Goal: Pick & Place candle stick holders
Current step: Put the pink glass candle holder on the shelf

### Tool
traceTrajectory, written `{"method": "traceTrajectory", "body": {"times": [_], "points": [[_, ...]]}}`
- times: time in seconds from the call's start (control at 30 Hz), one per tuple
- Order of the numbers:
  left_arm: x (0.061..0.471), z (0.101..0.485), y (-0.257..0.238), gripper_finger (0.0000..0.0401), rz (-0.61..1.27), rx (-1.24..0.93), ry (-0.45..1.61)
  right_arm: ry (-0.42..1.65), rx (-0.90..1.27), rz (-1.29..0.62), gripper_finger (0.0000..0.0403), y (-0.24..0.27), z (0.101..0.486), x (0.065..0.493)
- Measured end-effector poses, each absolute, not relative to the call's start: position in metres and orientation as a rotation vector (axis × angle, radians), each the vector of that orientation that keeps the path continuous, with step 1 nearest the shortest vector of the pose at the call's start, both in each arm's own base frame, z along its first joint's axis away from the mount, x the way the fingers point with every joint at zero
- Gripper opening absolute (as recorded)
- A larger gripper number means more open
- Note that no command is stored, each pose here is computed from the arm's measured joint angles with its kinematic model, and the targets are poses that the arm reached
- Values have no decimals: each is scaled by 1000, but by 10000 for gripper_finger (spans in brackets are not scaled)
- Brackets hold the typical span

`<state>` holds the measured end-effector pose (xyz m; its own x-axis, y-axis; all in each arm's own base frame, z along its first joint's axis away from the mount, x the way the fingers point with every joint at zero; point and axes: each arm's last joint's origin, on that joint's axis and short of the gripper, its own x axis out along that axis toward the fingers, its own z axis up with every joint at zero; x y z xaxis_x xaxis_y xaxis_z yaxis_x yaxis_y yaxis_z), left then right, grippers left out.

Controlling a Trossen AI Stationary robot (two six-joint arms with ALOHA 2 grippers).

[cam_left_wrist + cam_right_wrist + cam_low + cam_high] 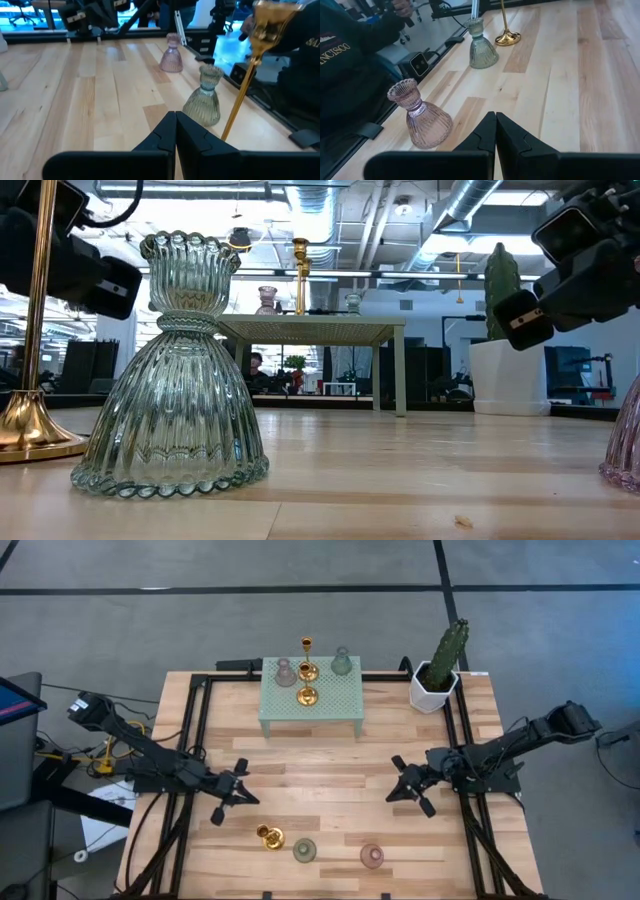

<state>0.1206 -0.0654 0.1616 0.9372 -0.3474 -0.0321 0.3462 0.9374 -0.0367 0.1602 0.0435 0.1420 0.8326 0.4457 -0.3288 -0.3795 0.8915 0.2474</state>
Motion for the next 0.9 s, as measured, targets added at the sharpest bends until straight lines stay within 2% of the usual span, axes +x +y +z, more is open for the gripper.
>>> {"method": "traceTrajectory", "body": {"times": [0.33, 0.8, 0.9], "points": [[125, 151, -69, 6, -379, -77, 135, 382, 168, 394, 1, 42, 142, 161], [128, 156, -66, 6, -248, -99, 68, 422, 285, 378, 0, 44, 141, 160], [128, 156, -66, 6, -245, -146, 73, 448, 294, 431, 0, 51, 140, 157]]}}
